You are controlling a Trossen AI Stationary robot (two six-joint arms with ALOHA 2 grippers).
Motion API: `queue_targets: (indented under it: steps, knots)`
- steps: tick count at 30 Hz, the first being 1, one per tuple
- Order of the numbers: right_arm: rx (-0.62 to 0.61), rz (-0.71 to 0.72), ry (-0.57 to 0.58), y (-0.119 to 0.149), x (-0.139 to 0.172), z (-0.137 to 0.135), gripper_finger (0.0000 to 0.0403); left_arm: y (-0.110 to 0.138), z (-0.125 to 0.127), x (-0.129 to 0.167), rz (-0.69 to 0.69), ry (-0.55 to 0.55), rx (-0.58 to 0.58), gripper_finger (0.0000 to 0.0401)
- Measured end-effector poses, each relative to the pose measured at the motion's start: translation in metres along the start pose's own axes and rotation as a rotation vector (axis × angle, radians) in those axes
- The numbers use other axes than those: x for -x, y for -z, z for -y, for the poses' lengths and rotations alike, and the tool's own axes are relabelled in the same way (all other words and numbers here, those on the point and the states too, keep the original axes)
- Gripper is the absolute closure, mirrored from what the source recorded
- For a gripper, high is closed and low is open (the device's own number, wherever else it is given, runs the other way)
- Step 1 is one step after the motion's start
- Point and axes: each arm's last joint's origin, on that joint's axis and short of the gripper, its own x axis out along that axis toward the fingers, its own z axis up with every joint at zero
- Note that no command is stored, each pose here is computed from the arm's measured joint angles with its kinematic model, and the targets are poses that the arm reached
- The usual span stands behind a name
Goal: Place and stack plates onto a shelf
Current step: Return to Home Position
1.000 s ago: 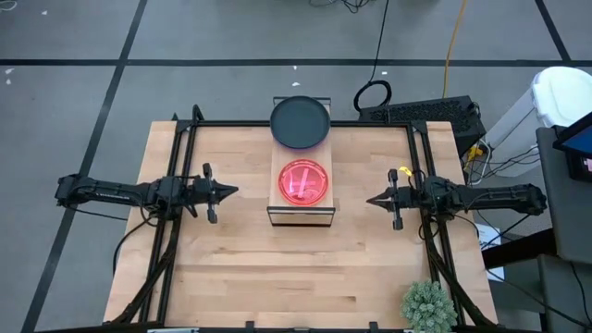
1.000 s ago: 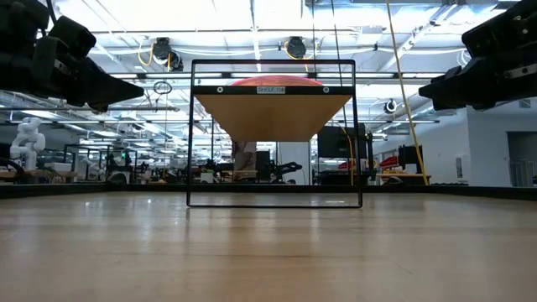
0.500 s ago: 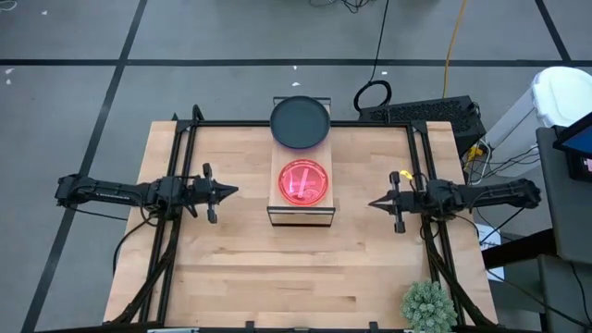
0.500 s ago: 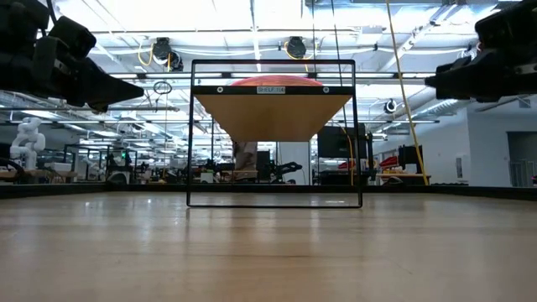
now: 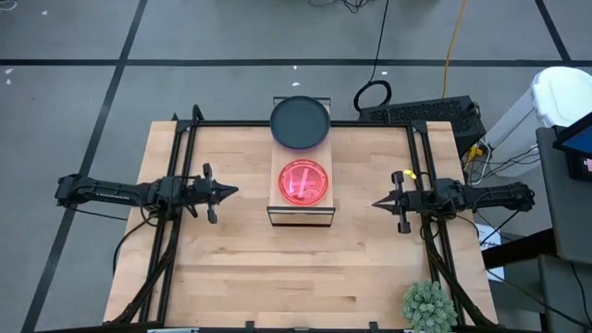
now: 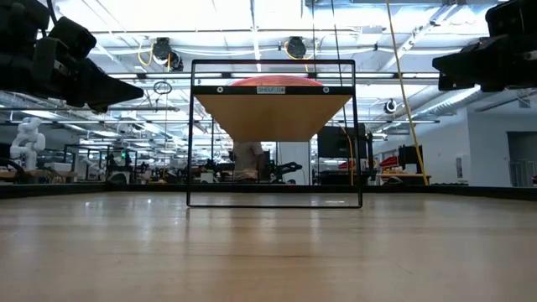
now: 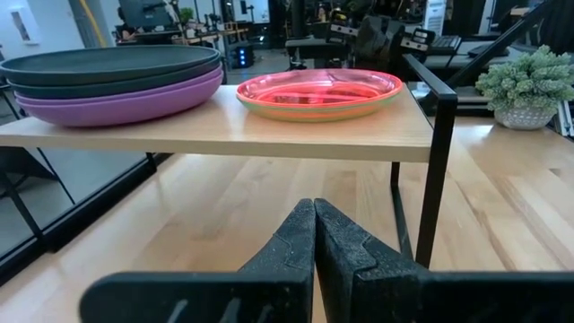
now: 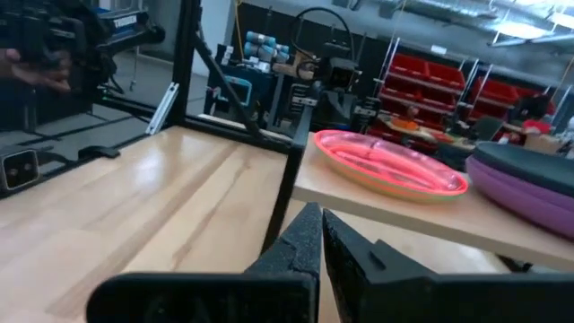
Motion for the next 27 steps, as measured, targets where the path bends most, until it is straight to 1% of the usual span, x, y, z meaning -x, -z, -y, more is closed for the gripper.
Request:
queue_targets:
  steps: [3,8,13,16,19,27]
  knots:
    - [-0.038,-0.011,-0.003,0.0011,-0.0001,-0.0002,0.0403,0.0,0.0,0.0,0.0,0.0,-0.004,0.0398]
    - [-0.043,-0.017,0.001,0.0016,-0.0002,0.0001,0.0403,-0.0001,0.0,0.0,0.001,0.0,-0.008,0.0398]
    - [-0.066,-0.031,0.081,0.0028,0.0,0.0059,0.0403,-0.0014,-0.0001,0.0,0.014,-0.001,-0.004,0.0398]
    - [-0.08,-0.037,0.108,0.0038,0.0002,0.0088,0.0403,-0.0026,-0.0001,0.0,0.027,-0.002,-0.008,0.0398]
    - [-0.086,-0.033,0.092,0.0039,0.0002,0.0089,0.0403,-0.0036,-0.0002,0.0001,0.036,-0.003,-0.019,0.0398]
    - [-0.089,-0.029,0.095,0.0034,0.0002,0.0091,0.0403,-0.0062,-0.0001,0.0014,0.065,0.013,-0.076,0.0398]
